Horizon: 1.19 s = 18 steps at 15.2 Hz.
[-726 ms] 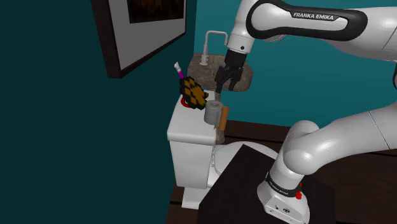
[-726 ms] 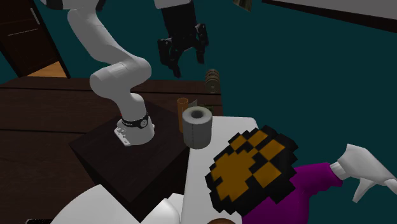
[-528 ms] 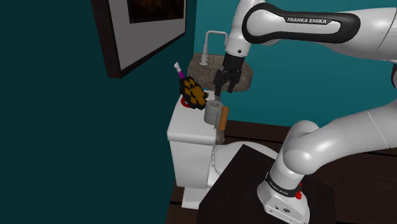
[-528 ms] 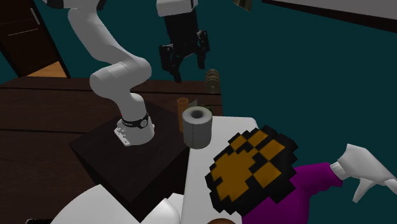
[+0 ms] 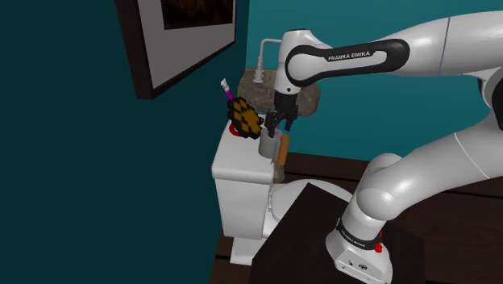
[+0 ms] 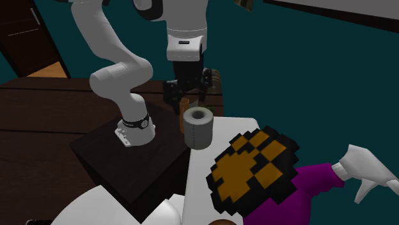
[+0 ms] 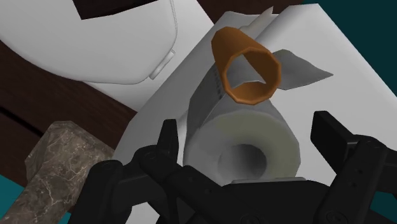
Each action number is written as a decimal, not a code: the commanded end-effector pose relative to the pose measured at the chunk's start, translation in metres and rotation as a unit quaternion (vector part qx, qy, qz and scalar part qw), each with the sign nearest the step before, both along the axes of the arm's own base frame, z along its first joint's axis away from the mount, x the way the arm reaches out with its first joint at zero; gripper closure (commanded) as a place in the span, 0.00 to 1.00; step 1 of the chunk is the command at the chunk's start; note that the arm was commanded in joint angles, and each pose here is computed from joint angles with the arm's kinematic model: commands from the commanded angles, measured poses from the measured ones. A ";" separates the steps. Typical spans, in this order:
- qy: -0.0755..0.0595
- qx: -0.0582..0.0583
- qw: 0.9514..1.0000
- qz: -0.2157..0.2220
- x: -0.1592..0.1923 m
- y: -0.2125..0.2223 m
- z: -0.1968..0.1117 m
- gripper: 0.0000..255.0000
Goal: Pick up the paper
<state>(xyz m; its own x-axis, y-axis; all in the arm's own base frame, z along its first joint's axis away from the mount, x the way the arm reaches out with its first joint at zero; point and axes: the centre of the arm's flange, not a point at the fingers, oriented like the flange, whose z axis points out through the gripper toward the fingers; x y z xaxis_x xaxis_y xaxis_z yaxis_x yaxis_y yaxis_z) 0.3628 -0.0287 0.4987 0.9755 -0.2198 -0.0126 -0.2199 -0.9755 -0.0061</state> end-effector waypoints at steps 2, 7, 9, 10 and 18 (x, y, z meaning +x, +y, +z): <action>0.002 -0.003 1.000 -0.001 0.002 0.000 -0.018 0.00; 0.002 -0.003 1.000 -0.001 0.002 0.000 -0.042 0.00; 0.002 -0.003 1.000 -0.001 0.003 0.000 -0.043 1.00; 0.002 -0.003 1.000 -0.001 0.003 0.000 -0.043 1.00; 0.002 -0.003 1.000 -0.001 0.002 0.000 -0.042 1.00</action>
<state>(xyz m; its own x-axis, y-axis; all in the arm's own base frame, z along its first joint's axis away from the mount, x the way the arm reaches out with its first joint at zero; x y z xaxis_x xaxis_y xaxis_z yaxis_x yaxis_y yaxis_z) 0.3650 -0.0288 0.4575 0.9750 -0.2220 -0.0123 -0.2221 -0.9750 0.0003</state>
